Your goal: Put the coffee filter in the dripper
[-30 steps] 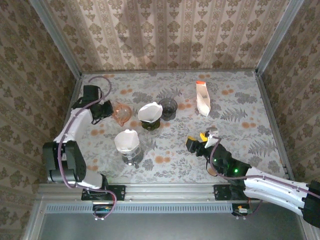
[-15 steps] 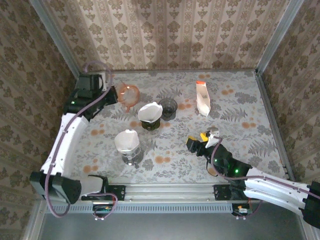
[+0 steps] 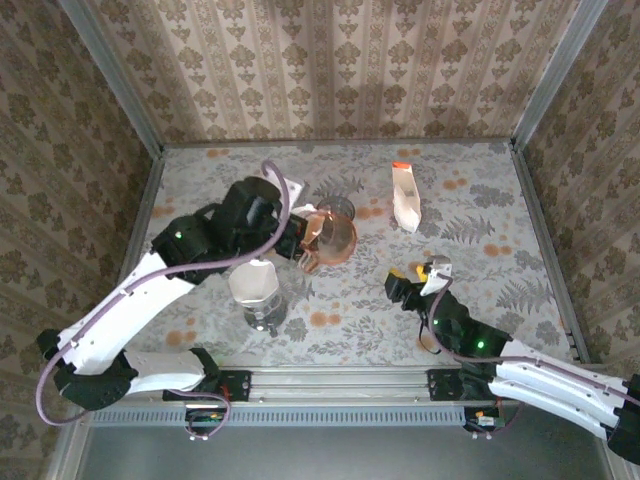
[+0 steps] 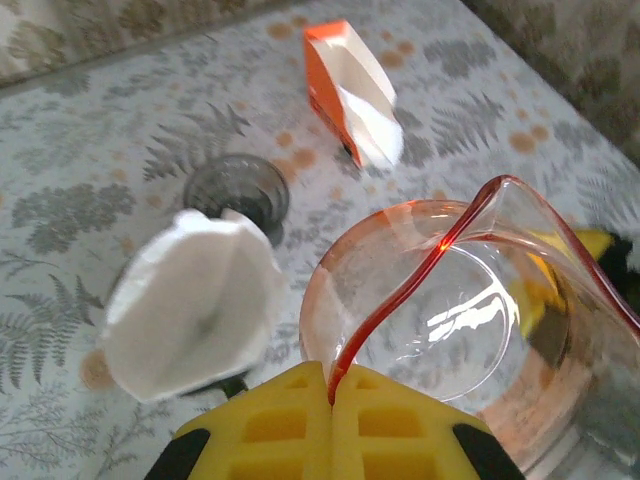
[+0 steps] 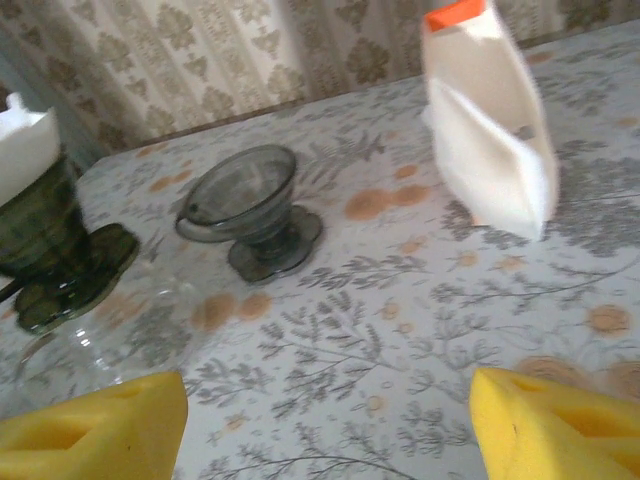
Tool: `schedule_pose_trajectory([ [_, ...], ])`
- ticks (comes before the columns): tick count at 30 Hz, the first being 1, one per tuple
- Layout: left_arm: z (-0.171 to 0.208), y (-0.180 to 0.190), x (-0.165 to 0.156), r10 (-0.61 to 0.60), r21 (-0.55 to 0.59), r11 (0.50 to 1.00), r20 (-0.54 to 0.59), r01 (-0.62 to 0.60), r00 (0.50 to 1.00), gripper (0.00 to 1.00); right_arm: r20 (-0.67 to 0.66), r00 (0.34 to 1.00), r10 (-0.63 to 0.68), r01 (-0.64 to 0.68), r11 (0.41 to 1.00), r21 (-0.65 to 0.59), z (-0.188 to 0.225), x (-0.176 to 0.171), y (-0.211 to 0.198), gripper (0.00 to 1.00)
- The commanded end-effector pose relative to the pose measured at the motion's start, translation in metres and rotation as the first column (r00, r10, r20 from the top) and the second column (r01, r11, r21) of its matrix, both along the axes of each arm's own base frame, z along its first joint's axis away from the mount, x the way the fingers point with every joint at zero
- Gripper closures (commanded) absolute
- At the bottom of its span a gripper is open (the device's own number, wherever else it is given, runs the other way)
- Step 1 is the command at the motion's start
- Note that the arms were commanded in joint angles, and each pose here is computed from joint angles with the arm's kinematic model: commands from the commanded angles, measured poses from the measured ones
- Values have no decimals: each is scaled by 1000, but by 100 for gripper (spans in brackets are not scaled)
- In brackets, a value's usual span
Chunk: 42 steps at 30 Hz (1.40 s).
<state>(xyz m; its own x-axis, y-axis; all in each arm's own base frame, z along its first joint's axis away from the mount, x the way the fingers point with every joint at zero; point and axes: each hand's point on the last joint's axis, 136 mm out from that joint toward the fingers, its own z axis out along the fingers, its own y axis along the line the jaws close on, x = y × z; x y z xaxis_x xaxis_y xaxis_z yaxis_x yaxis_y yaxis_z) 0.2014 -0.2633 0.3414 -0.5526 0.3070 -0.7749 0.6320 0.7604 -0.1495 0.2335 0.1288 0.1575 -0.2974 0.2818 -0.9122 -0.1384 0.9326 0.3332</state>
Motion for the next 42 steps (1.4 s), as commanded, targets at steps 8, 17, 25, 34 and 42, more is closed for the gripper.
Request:
schedule_pose_trajectory([
  [8,-90,-78,-56,-171,105,976,-162,189,972,100,48,967,-250,250,968,-11,30,-1,-57,22],
  [17,-178,-98,-57,-176,192,953,-285,236,942,100,40,967,-252,253,967,-26,34,-2,-59,22],
  [25,-220,-89,-52,-137,245,942,-339,228,931,100,30,973,-228,229,973,-20,31,-1,-54,22],
  [34,-228,-79,-48,-99,310,928,-332,208,938,97,22,978,-206,207,978,-23,27,-1,-50,21],
  [42,-234,-81,-52,-104,328,918,-339,221,935,77,8,983,-184,184,983,-23,24,-1,-44,20],
])
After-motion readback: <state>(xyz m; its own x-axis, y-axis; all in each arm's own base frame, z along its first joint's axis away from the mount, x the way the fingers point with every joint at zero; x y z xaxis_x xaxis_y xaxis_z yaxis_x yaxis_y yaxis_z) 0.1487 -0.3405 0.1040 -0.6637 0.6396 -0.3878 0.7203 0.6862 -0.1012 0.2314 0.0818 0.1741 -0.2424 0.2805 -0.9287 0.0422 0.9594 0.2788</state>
